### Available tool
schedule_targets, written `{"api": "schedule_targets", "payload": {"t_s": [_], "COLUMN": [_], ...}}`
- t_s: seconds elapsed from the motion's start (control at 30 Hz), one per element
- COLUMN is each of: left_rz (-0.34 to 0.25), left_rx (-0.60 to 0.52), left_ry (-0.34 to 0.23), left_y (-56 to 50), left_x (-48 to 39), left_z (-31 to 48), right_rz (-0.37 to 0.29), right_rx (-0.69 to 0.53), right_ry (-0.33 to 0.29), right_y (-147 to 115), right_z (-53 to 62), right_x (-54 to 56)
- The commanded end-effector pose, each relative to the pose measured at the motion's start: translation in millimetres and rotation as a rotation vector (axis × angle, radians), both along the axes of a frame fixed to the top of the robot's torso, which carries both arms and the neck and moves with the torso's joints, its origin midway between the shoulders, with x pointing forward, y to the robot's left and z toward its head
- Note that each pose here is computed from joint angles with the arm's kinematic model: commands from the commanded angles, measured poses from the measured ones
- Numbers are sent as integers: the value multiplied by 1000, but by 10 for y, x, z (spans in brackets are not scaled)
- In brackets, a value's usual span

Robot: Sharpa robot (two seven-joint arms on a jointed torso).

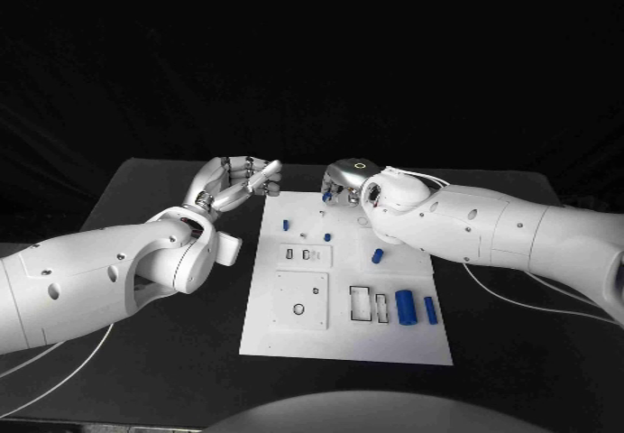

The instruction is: Assemble the parts on the task board

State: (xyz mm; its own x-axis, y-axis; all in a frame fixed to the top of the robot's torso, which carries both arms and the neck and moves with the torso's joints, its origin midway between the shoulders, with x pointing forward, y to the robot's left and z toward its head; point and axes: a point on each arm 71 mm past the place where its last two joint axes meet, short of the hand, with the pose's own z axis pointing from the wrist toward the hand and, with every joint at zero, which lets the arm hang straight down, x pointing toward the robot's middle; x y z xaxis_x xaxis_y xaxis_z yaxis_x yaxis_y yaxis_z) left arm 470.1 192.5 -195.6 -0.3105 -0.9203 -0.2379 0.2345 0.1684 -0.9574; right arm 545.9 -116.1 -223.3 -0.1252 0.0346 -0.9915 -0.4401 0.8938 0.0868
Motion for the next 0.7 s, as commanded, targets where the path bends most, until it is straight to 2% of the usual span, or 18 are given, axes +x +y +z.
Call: {"api": "schedule_targets", "payload": {"t_s": [0.03, 0.7], "left_rz": [-7, -5], "left_rx": [-2, 5], "left_ry": [-13, -14], "left_y": [-9, 4], "left_x": [-5, 0], "left_z": [27, 41], "right_rz": [5, -9], "right_rx": [-38, -89], "right_ry": [-1, 23], "right_y": [15, 1], "right_z": [-18, -73], "right_x": [10, 47]}}
